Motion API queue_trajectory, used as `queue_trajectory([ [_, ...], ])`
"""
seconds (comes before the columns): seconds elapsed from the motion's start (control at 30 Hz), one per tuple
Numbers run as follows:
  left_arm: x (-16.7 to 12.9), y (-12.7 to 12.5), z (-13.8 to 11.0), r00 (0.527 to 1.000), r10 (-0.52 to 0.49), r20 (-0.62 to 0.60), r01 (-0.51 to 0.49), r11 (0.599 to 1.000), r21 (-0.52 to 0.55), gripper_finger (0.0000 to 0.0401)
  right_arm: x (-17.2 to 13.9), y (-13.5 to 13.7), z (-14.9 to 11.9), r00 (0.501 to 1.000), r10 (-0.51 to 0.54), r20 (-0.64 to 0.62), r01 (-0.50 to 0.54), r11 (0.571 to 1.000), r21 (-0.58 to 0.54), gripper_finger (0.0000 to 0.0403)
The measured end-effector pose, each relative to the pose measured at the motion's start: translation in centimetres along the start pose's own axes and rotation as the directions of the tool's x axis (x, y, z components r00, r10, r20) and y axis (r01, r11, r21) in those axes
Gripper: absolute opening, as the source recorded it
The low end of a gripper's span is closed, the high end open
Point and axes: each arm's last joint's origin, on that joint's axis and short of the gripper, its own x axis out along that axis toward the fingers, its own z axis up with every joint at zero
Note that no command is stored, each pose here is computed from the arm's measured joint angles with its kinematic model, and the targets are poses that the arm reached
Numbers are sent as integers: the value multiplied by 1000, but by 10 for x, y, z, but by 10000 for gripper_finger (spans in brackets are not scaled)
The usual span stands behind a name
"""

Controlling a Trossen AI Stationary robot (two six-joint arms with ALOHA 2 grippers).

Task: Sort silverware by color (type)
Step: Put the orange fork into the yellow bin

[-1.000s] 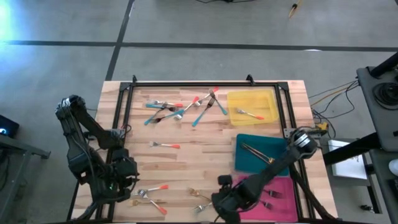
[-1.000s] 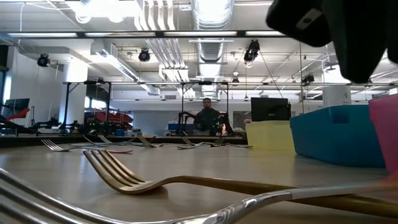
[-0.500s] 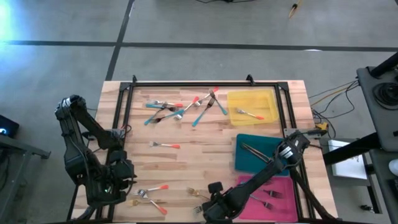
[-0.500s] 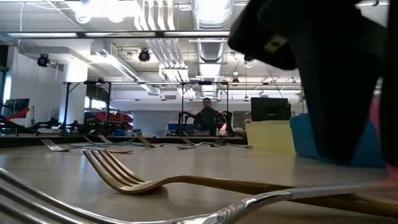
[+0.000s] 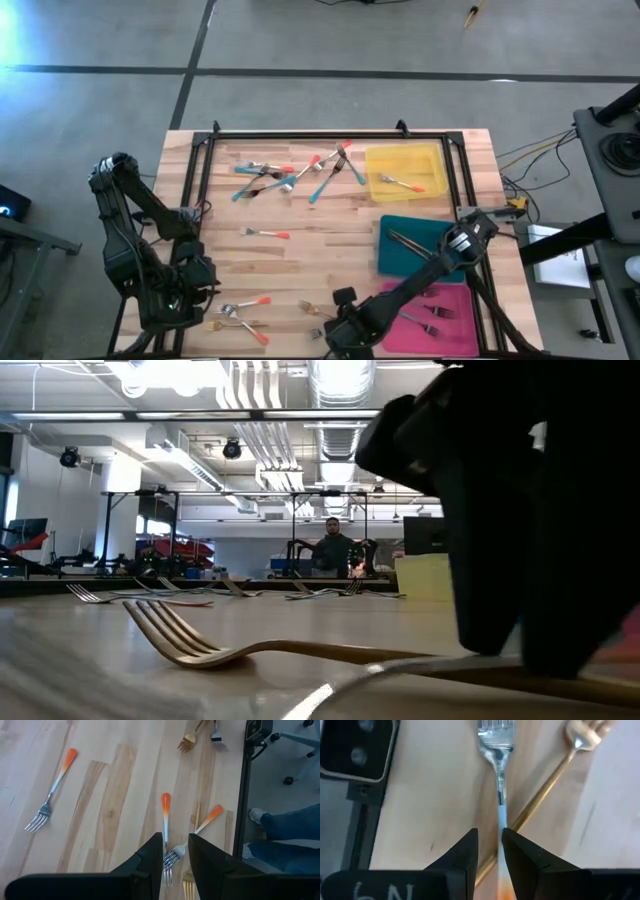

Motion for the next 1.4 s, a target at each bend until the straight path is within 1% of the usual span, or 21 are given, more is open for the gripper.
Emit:
queue_trajectory([
  [0.2,0,0,0,1000,0,0,0,1000,-3,76,1,-8,3,1000,-3,2,3,1000,13,84],
  [0.53,0,0,0,1000,1,0,-1,1000,-5,76,-5,-7,8,999,9,34,-9,1000,13,70],
  [0.77,0,0,0,1000,3,-1,-3,1000,3,76,-7,-8,10,999,10,45,-11,1000,18,78],
  [0.9,0,0,0,1000,3,-1,-3,1000,5,76,-4,-12,8,999,0,33,-1,1000,23,84],
  [1.07,0,0,0,1000,2,0,-2,1000,6,76,-2,-19,9,998,-44,41,43,998,36,89],
  [1.4,0,0,0,1000,2,-1,-2,1000,7,76,0,-20,8,998,-46,38,44,998,38,76],
])
